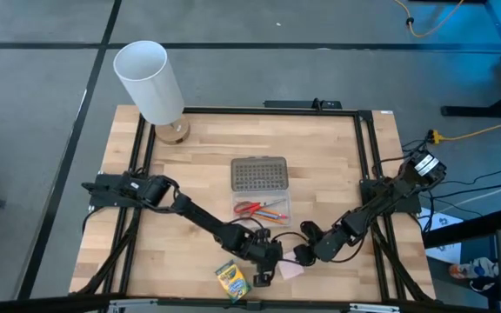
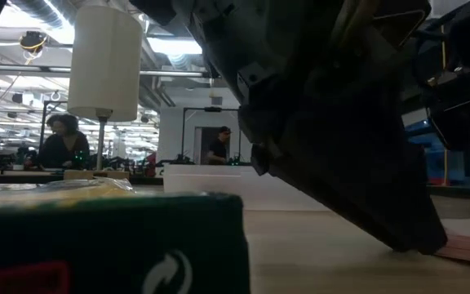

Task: Pack school essentials
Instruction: Put the light pink sticky notes into the transparent supply box, then put the yellow crayon box into the transparent supply box

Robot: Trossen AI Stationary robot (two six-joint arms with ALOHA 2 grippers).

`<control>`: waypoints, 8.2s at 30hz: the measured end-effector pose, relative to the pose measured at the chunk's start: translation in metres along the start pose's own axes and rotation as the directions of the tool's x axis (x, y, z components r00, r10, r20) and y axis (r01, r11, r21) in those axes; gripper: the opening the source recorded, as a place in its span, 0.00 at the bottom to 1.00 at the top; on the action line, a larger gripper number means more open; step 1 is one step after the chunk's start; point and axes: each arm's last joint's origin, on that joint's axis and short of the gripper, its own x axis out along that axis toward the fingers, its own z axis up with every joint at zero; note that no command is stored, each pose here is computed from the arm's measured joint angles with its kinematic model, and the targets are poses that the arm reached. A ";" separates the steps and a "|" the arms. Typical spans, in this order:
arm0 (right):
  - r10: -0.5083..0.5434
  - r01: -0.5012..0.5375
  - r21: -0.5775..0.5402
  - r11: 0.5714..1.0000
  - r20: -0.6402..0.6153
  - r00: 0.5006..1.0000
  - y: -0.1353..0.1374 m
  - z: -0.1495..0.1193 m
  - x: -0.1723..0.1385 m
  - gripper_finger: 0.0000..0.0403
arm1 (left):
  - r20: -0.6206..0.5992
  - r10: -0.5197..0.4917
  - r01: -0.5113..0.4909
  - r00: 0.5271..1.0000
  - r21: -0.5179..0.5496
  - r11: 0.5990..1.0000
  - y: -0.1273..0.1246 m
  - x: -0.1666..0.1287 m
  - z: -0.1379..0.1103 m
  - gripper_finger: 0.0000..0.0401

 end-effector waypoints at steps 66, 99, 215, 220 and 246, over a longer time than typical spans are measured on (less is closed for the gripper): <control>0.281 -0.272 -0.071 0.960 0.298 0.912 0.040 0.135 -0.041 0.29 | -0.063 0.422 -0.426 0.905 -0.084 0.901 0.030 -0.268 0.024 0.18; -0.056 0.099 -0.799 0.593 0.082 0.995 0.149 0.083 0.033 0.30 | -0.093 0.440 -0.446 0.893 -0.067 0.892 0.025 -0.270 0.016 0.18; -0.042 0.137 -0.336 0.932 0.276 0.960 0.082 0.012 -0.013 0.30 | -0.296 0.026 -0.174 0.955 -0.489 0.855 -0.003 -0.095 -0.018 0.01; -0.179 0.290 -0.364 0.885 0.309 0.934 0.086 0.019 0.003 0.30 | -0.384 -0.002 -0.204 0.923 -0.495 0.844 -0.015 -0.115 -0.028 0.00; -0.307 0.341 -0.783 0.520 0.202 0.930 0.079 0.016 0.031 0.30 | -0.076 0.305 -0.297 0.949 -0.527 0.796 -0.025 -0.254 -0.027 0.00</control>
